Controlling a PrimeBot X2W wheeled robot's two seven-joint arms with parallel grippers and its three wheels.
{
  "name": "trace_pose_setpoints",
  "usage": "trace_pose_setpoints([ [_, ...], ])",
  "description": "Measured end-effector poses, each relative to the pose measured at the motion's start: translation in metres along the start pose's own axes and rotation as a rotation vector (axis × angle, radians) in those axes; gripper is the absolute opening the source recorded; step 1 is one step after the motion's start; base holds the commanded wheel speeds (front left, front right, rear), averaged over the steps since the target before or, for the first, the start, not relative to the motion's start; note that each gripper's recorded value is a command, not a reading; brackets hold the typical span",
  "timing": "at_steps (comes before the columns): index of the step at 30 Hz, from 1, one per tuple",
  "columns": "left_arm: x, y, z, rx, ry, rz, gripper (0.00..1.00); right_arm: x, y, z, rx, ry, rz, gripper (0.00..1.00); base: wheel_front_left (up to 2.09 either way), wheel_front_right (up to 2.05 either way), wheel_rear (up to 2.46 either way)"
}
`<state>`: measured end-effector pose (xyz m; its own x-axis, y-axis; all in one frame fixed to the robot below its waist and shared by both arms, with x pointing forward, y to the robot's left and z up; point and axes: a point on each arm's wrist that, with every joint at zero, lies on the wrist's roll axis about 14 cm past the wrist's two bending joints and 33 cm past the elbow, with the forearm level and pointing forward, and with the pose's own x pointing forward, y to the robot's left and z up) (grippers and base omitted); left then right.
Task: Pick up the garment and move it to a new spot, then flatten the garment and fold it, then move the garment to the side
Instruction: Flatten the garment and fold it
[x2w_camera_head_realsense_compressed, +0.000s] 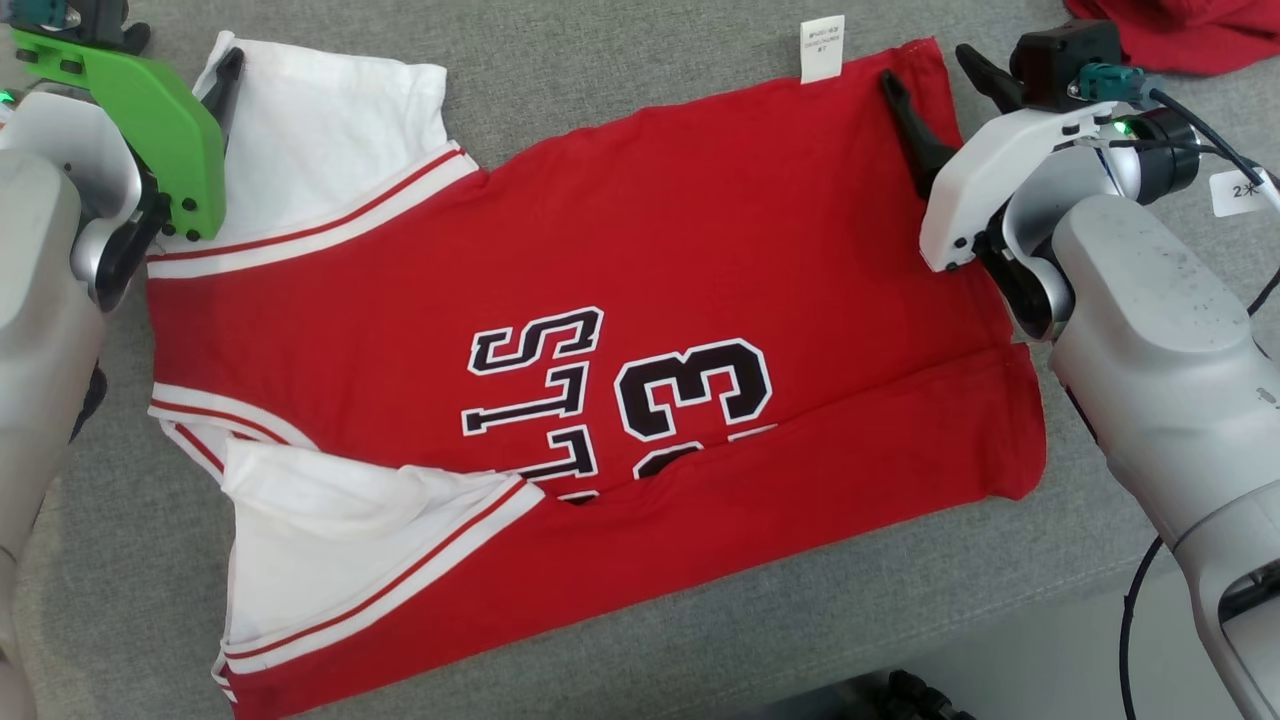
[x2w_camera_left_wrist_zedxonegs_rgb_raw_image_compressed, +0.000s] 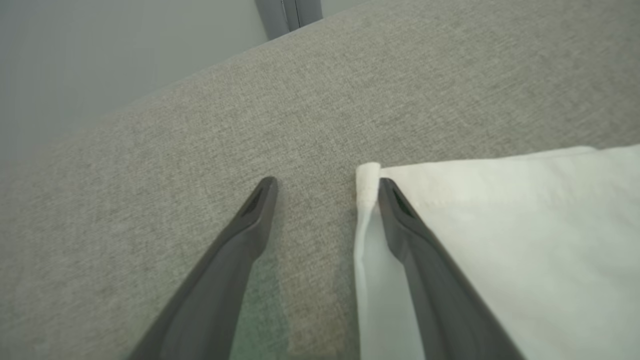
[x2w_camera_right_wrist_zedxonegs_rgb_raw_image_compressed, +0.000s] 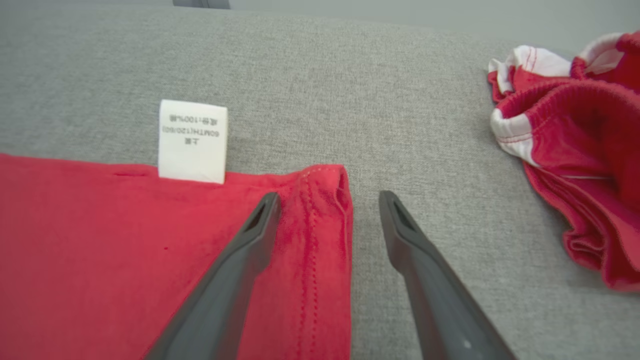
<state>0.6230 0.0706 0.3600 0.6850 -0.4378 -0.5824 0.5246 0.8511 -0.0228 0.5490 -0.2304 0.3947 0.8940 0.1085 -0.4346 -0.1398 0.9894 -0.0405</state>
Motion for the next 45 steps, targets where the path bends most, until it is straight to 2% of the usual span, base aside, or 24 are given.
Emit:
trace_pose_setpoints([
  [7, 0.007, -0.013, 0.003, -0.046, -0.018, -0.033, 1.0, 0.004, -0.001, 0.001, 0.0, 0.006, 0.002, 1.0, 0.0, 0.0, 0.0],
  [8, 0.008, -0.017, 0.004, -0.053, -0.017, -0.043, 0.9, 0.004, -0.001, 0.001, 0.001, 0.008, 0.003, 0.75, 0.0, 0.0, 0.0],
  [9, 0.008, -0.021, 0.006, -0.058, -0.021, -0.055, 0.49, 0.005, -0.001, 0.0, 0.001, 0.012, 0.004, 0.46, 0.0, 0.0, 0.0],
  [10, 0.008, -0.024, 0.007, -0.065, -0.024, -0.062, 0.26, 0.005, -0.001, -0.001, 0.001, 0.018, 0.005, 0.26, 0.0, 0.0, 0.0],
  [11, 0.008, -0.026, 0.008, -0.078, -0.025, -0.068, 0.0, 0.005, -0.001, -0.002, 0.004, 0.023, 0.004, 0.0, 0.0, 0.0, 0.0],
  [18, 0.001, -0.026, 0.018, -0.114, -0.082, -0.068, 0.0, 0.005, 0.0, 0.012, 0.0, -0.042, 0.012, 0.0, 0.0, 0.0, 0.0],
  [24, -0.019, -0.025, 0.048, -0.145, -0.219, -0.061, 0.0, -0.003, -0.003, 0.026, -0.011, -0.111, 0.008, 0.0, 0.0, 0.0, 0.0],
  [30, -0.05, -0.037, 0.065, -0.177, -0.357, -0.089, 0.0, -0.021, -0.003, 0.024, 0.004, -0.142, 0.01, 0.0, 0.0, 0.0, 0.0],
  [45, -0.139, -0.063, 0.048, -0.255, -0.539, -0.074, 0.0, -0.068, -0.001, 0.023, 0.091, -0.259, 0.003, 0.0, 0.0, 0.0, 0.0],
])
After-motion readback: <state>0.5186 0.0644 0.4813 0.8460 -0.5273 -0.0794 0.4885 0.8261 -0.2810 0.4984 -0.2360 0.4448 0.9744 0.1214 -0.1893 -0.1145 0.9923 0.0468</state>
